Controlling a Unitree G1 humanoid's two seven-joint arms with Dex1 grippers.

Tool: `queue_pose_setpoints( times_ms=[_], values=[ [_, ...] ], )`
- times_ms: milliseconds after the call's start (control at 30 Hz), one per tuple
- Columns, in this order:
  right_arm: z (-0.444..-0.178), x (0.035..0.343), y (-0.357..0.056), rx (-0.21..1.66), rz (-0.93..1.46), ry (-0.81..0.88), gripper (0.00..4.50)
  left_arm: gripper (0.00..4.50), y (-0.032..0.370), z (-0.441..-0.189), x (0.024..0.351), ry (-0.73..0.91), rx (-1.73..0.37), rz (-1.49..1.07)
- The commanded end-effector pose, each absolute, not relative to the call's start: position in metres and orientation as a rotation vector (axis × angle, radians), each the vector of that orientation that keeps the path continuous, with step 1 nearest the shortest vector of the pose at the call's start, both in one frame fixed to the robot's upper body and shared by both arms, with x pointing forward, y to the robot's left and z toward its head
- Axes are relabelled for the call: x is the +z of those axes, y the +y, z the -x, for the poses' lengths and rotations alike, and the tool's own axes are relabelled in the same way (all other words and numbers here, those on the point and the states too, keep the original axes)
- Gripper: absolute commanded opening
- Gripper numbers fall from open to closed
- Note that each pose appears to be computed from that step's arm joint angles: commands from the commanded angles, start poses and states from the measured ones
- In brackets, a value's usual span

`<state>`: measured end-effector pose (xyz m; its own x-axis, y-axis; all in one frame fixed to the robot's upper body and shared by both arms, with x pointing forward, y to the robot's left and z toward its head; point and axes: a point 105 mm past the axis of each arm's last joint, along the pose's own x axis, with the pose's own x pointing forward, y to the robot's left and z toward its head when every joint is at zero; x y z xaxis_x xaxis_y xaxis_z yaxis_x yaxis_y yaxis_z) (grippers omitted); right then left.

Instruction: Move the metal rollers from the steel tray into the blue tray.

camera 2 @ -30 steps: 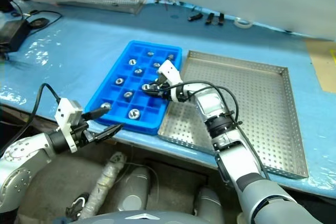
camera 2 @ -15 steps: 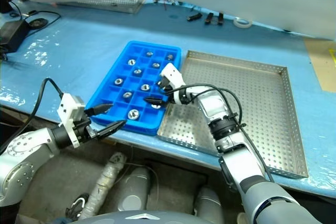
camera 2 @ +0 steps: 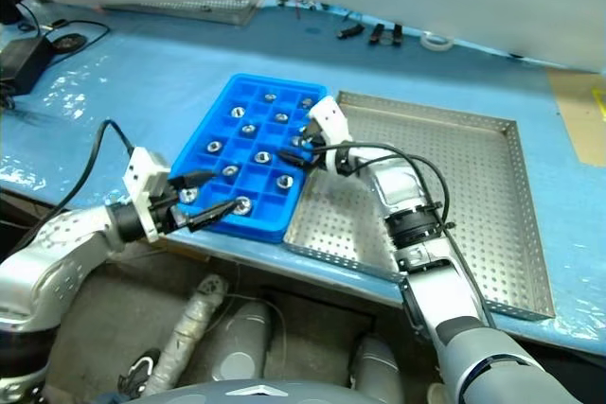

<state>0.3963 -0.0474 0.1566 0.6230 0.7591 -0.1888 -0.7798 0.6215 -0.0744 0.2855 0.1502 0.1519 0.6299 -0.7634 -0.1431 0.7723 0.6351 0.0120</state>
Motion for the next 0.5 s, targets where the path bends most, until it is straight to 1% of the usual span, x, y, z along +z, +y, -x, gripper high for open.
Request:
queue_pose_setpoints(
  times_ms=[33,200,400,500],
  values=[
    [-0.393,0.187,-0.074,0.792,0.091,0.045,4.47,4.5,0.129,-0.297,0.16,0.074,-0.965,-0.087],
    [-0.365,0.189,-0.113,0.727,0.06,0.025,4.47,4.5,0.1,-0.316,0.162,0.046,-1.087,-0.102],
    [-0.337,0.164,-0.168,0.557,0.022,0.077,4.47,4.5,0.074,-0.334,0.155,0.059,-1.22,-0.127],
    [-0.327,0.158,-0.179,0.505,0.008,0.087,4.47,4.5,0.067,-0.338,0.154,0.061,-1.263,-0.13]
  ],
)
